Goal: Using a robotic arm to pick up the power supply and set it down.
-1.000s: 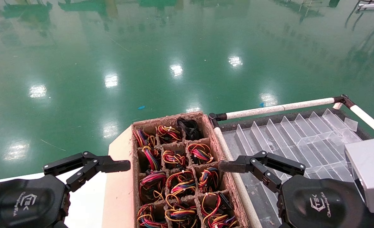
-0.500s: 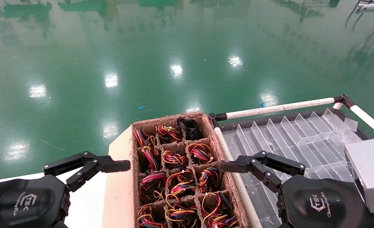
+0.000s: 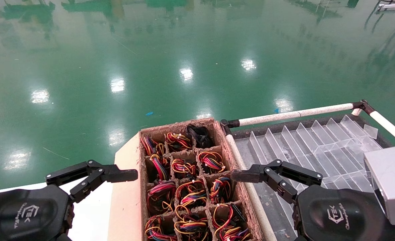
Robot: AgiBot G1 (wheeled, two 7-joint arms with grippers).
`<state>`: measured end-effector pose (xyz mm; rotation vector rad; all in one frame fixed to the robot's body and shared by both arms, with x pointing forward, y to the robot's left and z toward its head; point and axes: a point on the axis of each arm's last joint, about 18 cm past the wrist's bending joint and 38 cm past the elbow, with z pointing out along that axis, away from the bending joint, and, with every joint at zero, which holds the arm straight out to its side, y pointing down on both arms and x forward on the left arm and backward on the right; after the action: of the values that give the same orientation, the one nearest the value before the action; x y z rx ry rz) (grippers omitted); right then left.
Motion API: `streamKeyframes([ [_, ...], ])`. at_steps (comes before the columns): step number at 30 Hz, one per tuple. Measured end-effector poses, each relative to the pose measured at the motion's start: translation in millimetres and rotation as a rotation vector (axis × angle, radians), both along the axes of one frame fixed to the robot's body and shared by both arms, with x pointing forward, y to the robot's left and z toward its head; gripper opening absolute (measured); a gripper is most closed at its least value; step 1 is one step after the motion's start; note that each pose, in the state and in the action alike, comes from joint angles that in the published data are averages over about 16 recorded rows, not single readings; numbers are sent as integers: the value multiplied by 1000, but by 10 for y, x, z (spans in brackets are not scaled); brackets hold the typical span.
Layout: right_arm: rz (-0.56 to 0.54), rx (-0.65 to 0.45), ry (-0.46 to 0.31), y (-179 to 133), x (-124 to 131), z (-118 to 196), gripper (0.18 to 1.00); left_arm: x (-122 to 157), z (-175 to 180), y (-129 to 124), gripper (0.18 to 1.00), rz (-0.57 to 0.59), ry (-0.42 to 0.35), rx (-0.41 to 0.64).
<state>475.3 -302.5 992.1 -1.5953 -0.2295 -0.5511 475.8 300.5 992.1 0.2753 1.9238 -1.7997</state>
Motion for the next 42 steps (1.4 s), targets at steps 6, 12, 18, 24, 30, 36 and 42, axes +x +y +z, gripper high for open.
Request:
streamKeyframes([
  [6, 0, 0, 0, 0, 0, 0, 1000, 0, 0, 0, 1000, 0, 0, 0],
  [12, 0, 0, 0, 0, 0, 0, 1000, 0, 0, 0, 1000, 0, 0, 0],
  [18, 0, 0, 0, 0, 0, 0, 1000, 0, 0, 0, 1000, 0, 0, 0],
  [24, 0, 0, 0, 0, 0, 0, 1000, 0, 0, 0, 1000, 0, 0, 0],
  [30, 0, 0, 0, 0, 0, 0, 1000, 0, 0, 0, 999, 0, 0, 0],
  [36, 0, 0, 0, 0, 0, 0, 1000, 0, 0, 0, 988, 0, 0, 0],
  [42, 0, 0, 0, 0, 0, 0, 1000, 0, 0, 0, 955, 0, 0, 0],
])
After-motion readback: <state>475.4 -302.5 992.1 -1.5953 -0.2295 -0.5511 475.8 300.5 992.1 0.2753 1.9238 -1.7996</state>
